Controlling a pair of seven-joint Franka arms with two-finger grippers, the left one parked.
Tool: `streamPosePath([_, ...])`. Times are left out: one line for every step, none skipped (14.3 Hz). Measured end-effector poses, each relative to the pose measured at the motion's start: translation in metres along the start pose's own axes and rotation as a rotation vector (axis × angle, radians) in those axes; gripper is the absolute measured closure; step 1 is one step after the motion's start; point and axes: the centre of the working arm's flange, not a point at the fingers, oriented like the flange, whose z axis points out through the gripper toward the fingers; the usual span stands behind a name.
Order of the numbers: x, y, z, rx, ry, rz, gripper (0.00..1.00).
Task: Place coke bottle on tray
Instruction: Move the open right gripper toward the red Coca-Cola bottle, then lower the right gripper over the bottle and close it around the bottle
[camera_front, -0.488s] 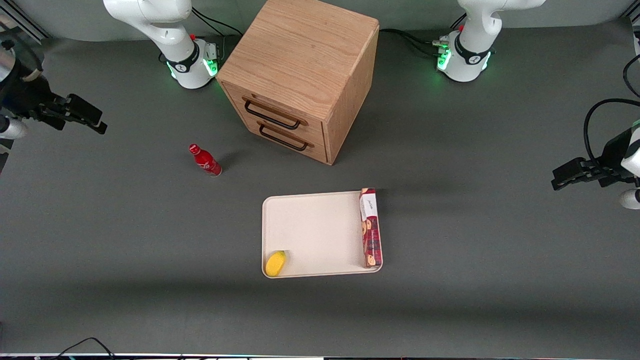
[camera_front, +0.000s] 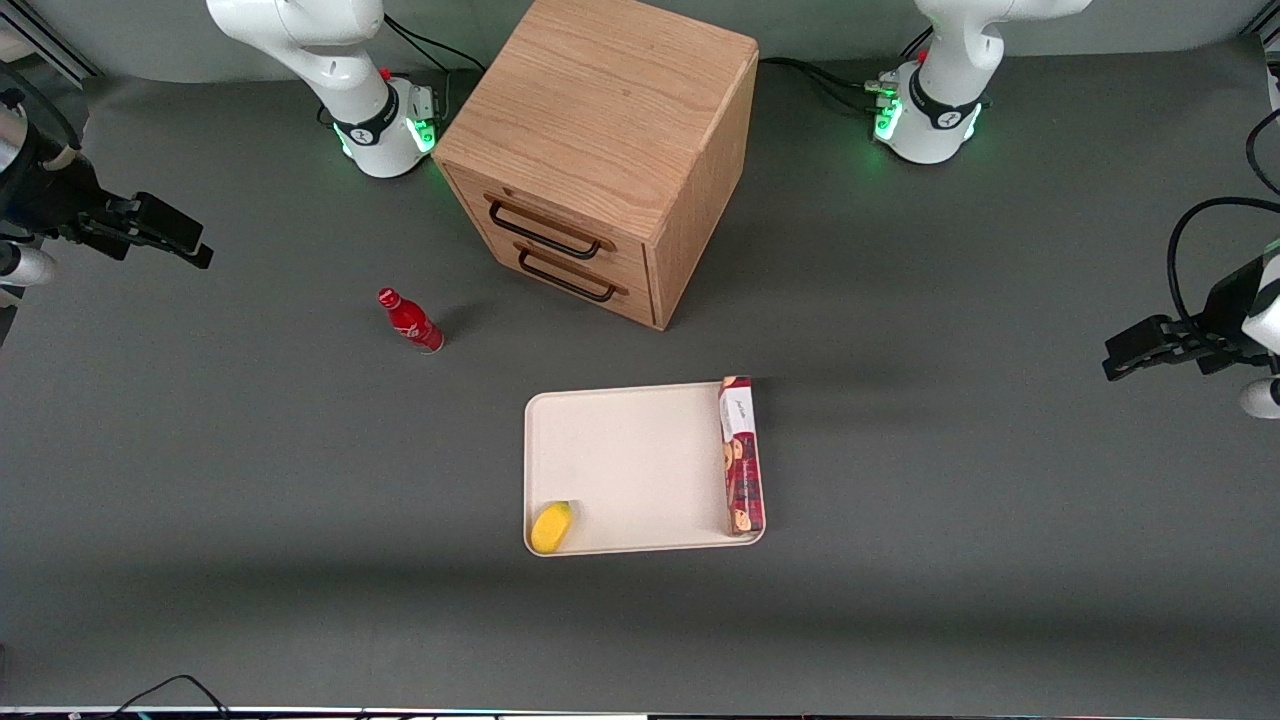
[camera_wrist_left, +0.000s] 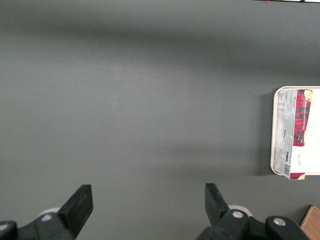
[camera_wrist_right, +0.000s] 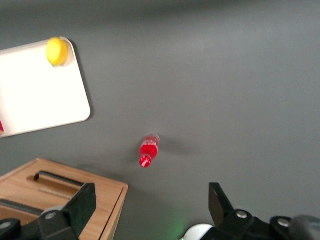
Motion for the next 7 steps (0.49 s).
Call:
streamPosePath([-0.005, -0.006, 0.005, -0.01, -0.034, -0.014, 0.0])
streamPosePath([-0.008, -0.018, 0.014, -0.019, -0.059, -0.036, 0.0])
streamPosePath([-0.011, -0.031, 0.028, -0.029, -0.084, -0.057, 0.0])
streamPosePath([-0.012, -0.043, 0.047, -0.038, -0.105, -0.066, 0.0])
streamPosePath([-0.011, -0.052, 0.069, -0.045, -0.116, -0.07, 0.0])
streamPosePath([-0.011, -0.06, 0.095, -0.049, -0.116, -0.076, 0.0])
streamPosePath([-0.013, -0.065, 0.123, -0.052, -0.106, -0.078, 0.0])
